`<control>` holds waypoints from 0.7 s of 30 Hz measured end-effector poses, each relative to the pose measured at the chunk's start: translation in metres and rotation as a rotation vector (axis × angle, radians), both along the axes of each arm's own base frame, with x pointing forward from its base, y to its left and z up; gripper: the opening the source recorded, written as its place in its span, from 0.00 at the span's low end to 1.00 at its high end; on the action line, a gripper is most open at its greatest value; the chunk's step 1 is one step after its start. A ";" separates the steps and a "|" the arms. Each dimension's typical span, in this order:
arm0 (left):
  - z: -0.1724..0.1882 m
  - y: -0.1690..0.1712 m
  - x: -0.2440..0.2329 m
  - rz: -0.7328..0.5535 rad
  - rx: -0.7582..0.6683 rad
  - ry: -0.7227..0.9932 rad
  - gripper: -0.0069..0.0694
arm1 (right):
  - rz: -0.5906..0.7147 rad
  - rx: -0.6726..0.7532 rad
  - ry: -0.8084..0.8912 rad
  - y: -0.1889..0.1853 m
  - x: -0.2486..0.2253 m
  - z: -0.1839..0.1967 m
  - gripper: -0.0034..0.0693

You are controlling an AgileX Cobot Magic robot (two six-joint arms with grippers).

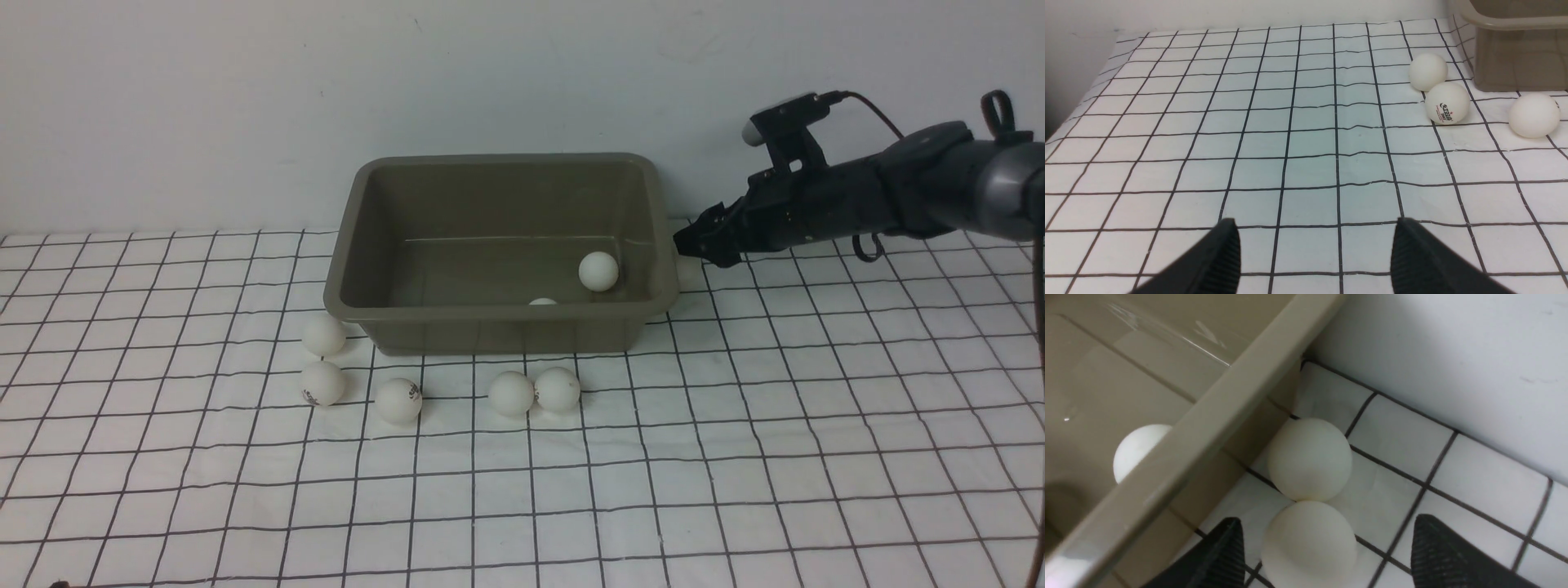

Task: Put the table tennis balls into the box on the white checkered tablecloth.
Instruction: 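Reach for and grasp a ping pong ball on the table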

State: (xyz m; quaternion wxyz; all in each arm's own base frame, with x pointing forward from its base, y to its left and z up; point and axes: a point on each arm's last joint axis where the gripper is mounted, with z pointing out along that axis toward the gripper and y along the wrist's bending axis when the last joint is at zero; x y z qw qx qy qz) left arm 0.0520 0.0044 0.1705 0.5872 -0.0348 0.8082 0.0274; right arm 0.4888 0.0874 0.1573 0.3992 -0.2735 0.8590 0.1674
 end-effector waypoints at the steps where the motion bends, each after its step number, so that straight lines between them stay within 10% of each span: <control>1: 0.000 0.000 0.000 0.000 0.000 0.000 0.68 | 0.001 -0.001 -0.001 0.001 0.000 0.000 0.73; 21: 0.000 0.000 0.000 0.000 0.000 0.000 0.68 | -0.004 -0.017 0.013 0.007 0.002 -0.019 0.73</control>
